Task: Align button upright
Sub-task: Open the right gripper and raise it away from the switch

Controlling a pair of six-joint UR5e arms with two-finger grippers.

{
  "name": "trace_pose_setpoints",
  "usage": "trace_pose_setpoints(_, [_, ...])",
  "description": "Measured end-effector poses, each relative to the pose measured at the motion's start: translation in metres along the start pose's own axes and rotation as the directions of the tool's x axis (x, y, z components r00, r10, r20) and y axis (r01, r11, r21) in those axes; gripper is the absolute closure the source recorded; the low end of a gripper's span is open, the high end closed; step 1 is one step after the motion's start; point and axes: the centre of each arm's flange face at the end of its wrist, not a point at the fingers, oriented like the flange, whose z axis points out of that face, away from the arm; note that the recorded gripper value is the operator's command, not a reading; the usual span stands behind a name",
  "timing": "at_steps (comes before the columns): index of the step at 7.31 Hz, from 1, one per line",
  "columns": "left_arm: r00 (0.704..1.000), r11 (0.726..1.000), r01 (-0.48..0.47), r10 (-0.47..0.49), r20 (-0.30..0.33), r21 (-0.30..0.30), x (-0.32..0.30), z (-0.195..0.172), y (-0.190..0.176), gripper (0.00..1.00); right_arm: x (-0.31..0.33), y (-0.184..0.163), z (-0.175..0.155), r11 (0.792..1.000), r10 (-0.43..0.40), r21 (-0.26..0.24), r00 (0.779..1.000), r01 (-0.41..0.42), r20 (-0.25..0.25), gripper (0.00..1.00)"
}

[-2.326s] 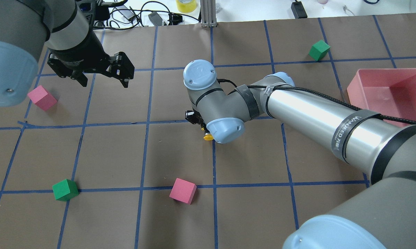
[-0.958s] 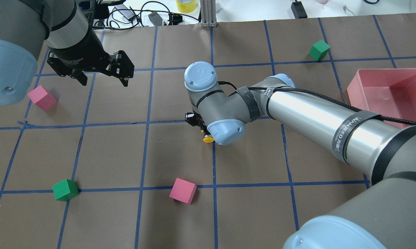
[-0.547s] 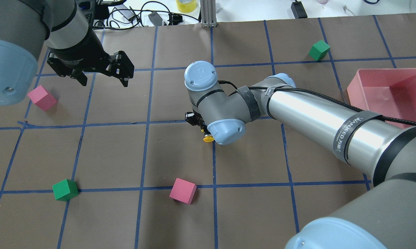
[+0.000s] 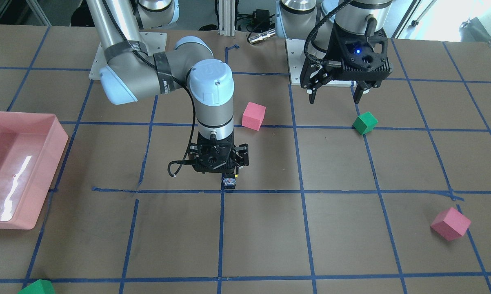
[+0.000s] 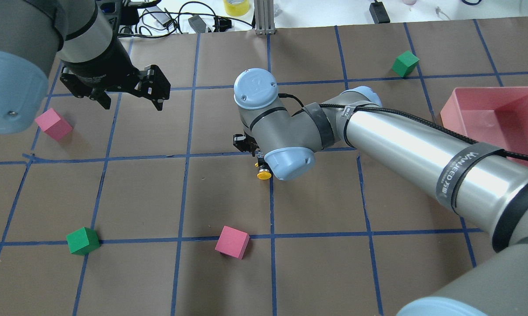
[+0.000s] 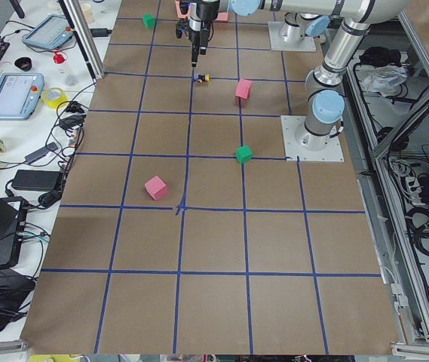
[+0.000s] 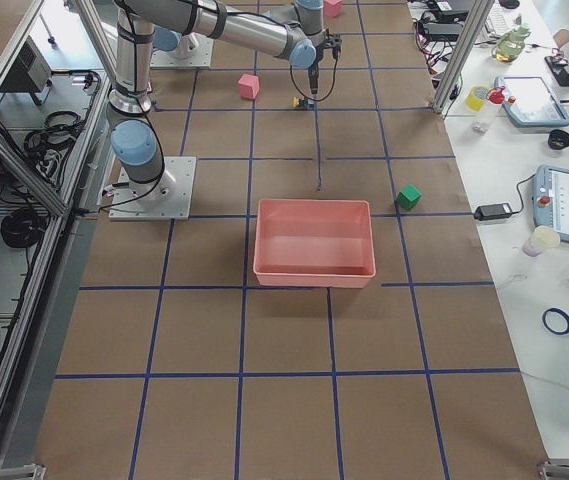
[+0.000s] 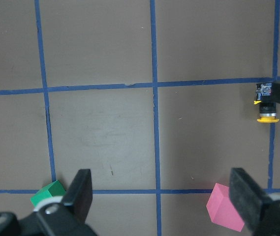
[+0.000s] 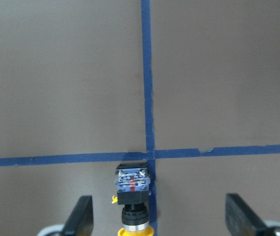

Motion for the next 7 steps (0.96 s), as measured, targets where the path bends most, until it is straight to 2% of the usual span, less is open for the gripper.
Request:
trace_pose_setpoints(2, [1.0,1.0,0.0,0.0,0.0,0.0,0.0,0.0,0.0,0.0,0.056,-0.015,-0.072,0.998,-0.007,-0.056,1.0,0.006,-0.008,0.0])
trace_pose_setpoints(4, [1.0,1.0,0.0,0.0,-0.001,0.006,0.0,-0.001,-0.004,0.0,0.097,-0.012,-0.139,0.992,-0.066,-0.108,0.997,0.062,-0.035,0.0])
trace_pose_setpoints(6, [1.0,0.996,0.014,-0.014,-0.005,0.084,0.0,0.002,-0.018,0.0,0.117,-0.004,-0.183,0.978,-0.187,-0.096,0.982,0.183,-0.036,0.0])
trace_pose_setpoints(7, [1.0,0.994,0.02,-0.019,-0.005,0.104,0.001,0.011,-0.023,0.0,0.124,-0.002,-0.195,0.97,-0.23,-0.082,0.973,0.227,-0.034,0.0])
